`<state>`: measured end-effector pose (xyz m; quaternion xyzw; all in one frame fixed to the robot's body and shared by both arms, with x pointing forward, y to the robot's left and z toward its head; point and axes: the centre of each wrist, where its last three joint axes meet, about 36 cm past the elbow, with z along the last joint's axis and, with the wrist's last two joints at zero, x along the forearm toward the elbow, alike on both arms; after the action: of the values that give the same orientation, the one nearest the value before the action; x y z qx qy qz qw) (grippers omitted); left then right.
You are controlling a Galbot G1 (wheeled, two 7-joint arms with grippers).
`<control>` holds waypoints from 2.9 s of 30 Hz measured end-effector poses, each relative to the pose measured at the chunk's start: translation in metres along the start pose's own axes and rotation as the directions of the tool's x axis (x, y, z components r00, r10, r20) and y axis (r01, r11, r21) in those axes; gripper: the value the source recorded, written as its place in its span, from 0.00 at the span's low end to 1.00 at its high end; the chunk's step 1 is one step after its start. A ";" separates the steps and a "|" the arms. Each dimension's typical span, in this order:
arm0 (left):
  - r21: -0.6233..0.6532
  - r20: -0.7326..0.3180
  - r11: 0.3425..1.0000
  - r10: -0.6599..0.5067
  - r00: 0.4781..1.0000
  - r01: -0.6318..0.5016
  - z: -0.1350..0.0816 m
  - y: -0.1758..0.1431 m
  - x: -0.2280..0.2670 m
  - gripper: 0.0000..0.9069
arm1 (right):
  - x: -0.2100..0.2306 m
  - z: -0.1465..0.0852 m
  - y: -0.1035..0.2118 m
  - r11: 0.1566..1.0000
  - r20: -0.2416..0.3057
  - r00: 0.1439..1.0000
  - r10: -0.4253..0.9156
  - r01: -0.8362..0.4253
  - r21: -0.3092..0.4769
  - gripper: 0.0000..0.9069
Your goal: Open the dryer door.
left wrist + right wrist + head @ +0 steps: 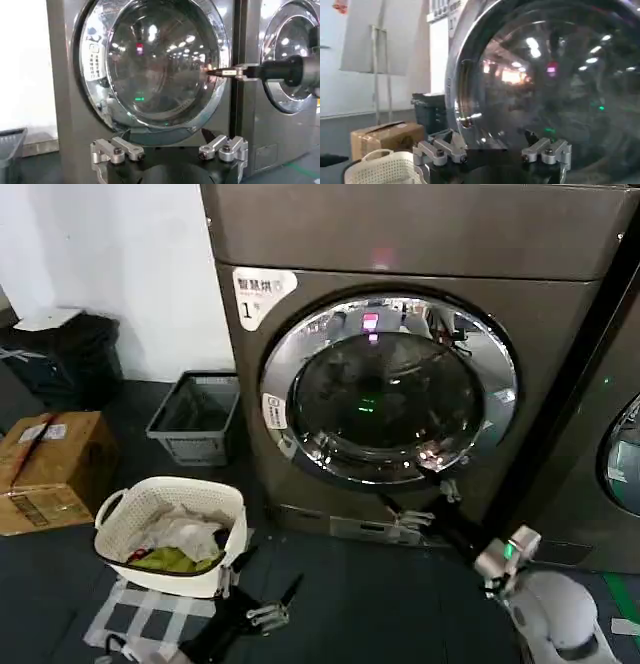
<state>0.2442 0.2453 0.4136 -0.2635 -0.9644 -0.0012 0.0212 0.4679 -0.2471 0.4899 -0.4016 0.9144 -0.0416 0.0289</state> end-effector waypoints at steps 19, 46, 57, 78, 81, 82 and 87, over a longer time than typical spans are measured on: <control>0.028 -0.001 1.000 -0.006 1.000 0.006 0.000 -0.005 0.006 1.00 | -0.087 0.004 -0.011 0.994 0.007 0.994 -0.108 0.108 0.013 1.00; 0.035 -0.004 0.999 -0.024 1.000 0.025 0.001 -0.009 0.008 1.00 | -0.166 -0.007 -0.011 0.984 0.015 0.984 -0.178 0.178 0.027 1.00; 0.035 -0.002 0.999 -0.025 1.000 0.025 0.001 -0.009 0.007 1.00 | -0.186 -0.002 -0.014 0.982 -0.004 0.982 -0.187 0.187 0.023 1.00; 0.037 0.001 0.999 -0.028 1.000 0.028 0.003 -0.008 0.006 1.00 | -0.190 0.001 -0.010 0.952 -0.033 0.952 -0.305 0.305 0.009 1.00; 0.039 -0.002 0.999 -0.029 1.000 0.029 0.004 -0.008 0.006 1.00 | -0.184 0.000 -0.011 0.941 -0.041 0.940 -0.338 0.338 0.005 1.00; 0.039 -0.003 0.999 -0.030 1.000 0.030 0.004 -0.008 0.006 1.00 | -0.183 0.000 -0.012 0.938 -0.043 0.937 -0.346 0.347 0.005 1.00; 0.036 -0.007 0.999 -0.036 0.999 0.036 0.006 -0.006 0.007 1.00 | -0.168 0.000 -0.016 0.925 -0.029 0.924 -0.380 0.380 -0.016 1.00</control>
<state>0.2346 0.2436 0.4082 -0.2458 -0.9688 0.0149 0.0291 0.5925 -0.1341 0.4952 -0.5706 0.8198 -0.0483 0.0037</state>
